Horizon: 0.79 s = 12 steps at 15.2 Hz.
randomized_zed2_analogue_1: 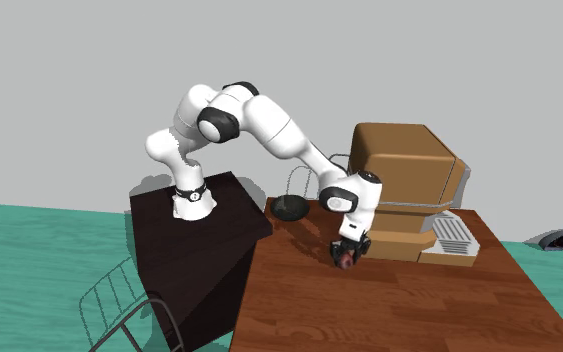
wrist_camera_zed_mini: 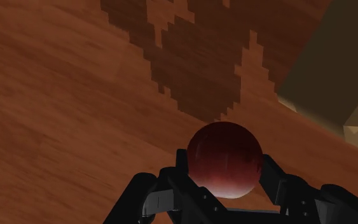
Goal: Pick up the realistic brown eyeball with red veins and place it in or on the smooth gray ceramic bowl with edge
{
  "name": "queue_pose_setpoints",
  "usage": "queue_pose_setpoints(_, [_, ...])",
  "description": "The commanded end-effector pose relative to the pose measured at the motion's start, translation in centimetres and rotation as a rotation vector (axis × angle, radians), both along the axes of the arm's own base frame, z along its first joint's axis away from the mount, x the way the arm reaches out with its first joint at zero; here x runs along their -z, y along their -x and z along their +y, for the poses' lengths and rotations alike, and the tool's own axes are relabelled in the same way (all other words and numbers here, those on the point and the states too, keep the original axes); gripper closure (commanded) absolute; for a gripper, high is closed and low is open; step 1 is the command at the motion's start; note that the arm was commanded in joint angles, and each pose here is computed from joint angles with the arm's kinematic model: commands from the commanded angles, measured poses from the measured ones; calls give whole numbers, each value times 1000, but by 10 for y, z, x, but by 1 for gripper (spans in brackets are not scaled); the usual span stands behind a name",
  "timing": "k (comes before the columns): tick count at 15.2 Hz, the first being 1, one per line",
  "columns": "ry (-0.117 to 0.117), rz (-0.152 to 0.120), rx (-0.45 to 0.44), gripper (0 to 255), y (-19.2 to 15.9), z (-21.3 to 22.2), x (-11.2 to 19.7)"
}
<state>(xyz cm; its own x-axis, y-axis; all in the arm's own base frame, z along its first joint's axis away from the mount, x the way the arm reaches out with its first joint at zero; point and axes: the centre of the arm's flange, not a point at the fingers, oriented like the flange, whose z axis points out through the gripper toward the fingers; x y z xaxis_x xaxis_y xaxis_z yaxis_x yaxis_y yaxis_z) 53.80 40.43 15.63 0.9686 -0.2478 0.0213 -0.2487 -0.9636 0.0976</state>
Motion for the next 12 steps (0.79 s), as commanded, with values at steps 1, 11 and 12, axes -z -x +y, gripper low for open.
queue_pose_setpoints(1, [0, 0, 0, 255, 1, 2, -11])
queue_pose_setpoints(11, [0, 0, 0, 255, 1, 2, -64])
queue_pose_setpoints(12, [0, 0, 0, 255, 1, 2, -69])
